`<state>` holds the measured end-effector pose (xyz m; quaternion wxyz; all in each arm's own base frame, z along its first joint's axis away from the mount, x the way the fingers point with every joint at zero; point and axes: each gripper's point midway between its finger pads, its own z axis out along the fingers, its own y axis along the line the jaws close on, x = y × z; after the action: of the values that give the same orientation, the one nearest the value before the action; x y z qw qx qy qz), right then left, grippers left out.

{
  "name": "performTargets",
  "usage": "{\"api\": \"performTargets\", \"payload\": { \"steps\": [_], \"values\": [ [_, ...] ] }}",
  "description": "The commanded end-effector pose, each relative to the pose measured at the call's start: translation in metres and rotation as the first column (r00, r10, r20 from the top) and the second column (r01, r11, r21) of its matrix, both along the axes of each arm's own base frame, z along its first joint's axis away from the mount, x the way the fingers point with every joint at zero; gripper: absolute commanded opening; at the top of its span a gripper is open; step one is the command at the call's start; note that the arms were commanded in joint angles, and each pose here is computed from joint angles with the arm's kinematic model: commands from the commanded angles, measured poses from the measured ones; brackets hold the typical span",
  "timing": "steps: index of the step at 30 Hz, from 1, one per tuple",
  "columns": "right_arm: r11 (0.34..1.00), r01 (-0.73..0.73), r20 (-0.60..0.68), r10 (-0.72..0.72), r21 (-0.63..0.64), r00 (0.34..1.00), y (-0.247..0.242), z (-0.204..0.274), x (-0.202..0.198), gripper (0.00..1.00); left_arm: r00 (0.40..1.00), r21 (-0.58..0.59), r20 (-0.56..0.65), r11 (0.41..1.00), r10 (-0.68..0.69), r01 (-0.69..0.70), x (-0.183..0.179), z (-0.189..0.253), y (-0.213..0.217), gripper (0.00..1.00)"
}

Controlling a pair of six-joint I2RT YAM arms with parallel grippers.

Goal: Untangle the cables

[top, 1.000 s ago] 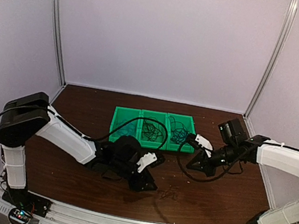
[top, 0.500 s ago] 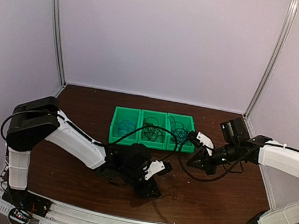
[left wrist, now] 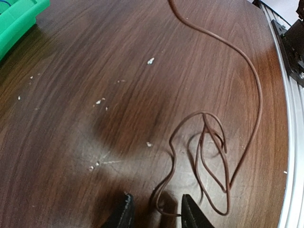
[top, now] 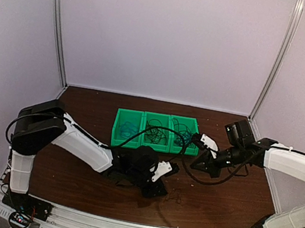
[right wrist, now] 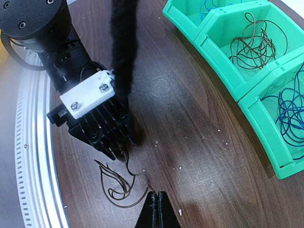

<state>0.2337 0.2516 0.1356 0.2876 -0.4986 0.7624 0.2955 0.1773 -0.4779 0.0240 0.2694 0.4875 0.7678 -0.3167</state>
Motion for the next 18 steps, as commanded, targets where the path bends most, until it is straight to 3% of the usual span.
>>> {"api": "performTargets", "payload": {
  "steps": [1, 10, 18],
  "values": [
    [1.000, 0.015, 0.025, -0.015, 0.018, 1.000, 0.000, 0.007, 0.003, 0.00, 1.000, 0.086, 0.028, 0.996, 0.012, -0.014, 0.004, -0.027, 0.005, 0.31],
    [0.999, 0.037, 0.042, -0.037, 0.016, 0.998, -0.004, 0.010, 0.006, 0.00, 0.998, 0.152, 0.058, 0.988, 0.003, -0.012, 0.007, -0.043, 0.012, 0.00],
    [0.988, 0.145, 0.063, -0.147, 0.045, 0.987, -0.036, 0.032, 0.034, 0.00, 0.975, 0.188, 0.170, 0.967, 0.141, -0.172, 0.031, -0.027, 0.051, 0.00]
  ]
}}
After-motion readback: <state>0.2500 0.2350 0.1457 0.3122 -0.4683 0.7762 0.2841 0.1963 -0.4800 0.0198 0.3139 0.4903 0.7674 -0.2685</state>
